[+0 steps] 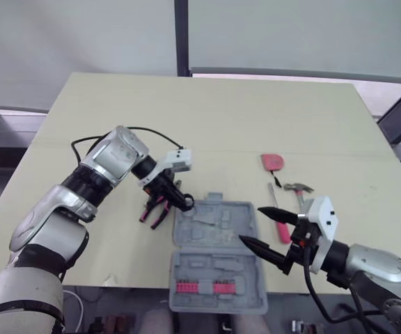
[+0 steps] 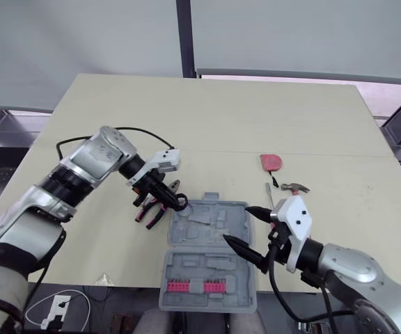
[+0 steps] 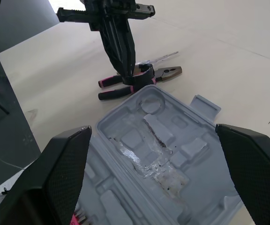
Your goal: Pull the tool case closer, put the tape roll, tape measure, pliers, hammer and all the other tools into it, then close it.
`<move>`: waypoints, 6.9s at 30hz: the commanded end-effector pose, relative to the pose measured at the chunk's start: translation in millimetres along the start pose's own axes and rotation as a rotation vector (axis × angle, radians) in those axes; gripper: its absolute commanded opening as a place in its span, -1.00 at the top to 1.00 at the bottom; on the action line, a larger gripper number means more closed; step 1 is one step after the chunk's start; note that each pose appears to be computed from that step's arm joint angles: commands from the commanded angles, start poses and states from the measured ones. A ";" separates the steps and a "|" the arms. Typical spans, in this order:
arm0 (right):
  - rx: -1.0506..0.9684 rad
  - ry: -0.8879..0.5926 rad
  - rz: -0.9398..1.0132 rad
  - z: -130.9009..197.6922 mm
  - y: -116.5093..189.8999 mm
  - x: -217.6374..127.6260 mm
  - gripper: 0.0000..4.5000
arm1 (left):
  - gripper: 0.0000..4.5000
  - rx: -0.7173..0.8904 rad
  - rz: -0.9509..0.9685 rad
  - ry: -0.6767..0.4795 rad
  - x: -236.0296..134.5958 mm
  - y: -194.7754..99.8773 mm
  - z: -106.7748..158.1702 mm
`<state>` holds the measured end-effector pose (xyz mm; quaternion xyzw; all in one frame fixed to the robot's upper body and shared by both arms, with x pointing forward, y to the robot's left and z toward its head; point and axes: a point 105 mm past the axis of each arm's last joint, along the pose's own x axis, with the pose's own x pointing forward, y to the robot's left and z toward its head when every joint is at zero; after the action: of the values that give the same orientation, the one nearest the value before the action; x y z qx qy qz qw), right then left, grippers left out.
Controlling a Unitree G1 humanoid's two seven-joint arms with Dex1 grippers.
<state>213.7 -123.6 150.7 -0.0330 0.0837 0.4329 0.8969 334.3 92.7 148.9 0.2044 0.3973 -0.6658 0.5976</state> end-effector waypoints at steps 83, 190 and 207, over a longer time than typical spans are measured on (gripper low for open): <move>-0.029 0.001 -0.017 3.9 -6.6 -0.4 -1.00 | 0.67 0.258 0.380 -0.608 23.6 40.3 -23.1; 0.191 0.245 -0.760 -38.1 -232.4 70.9 -0.65 | -1.00 0.520 0.480 -0.810 -67.6 -75.0 35.9; 0.173 0.288 -0.704 -48.7 -226.9 88.1 0.01 | -1.00 0.545 0.506 -0.826 -68.5 -73.1 42.4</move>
<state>436.9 -205.4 80.9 -0.0408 0.2352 0.0766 0.9681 288.4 102.7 236.5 0.1488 -0.0969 -0.6060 0.7754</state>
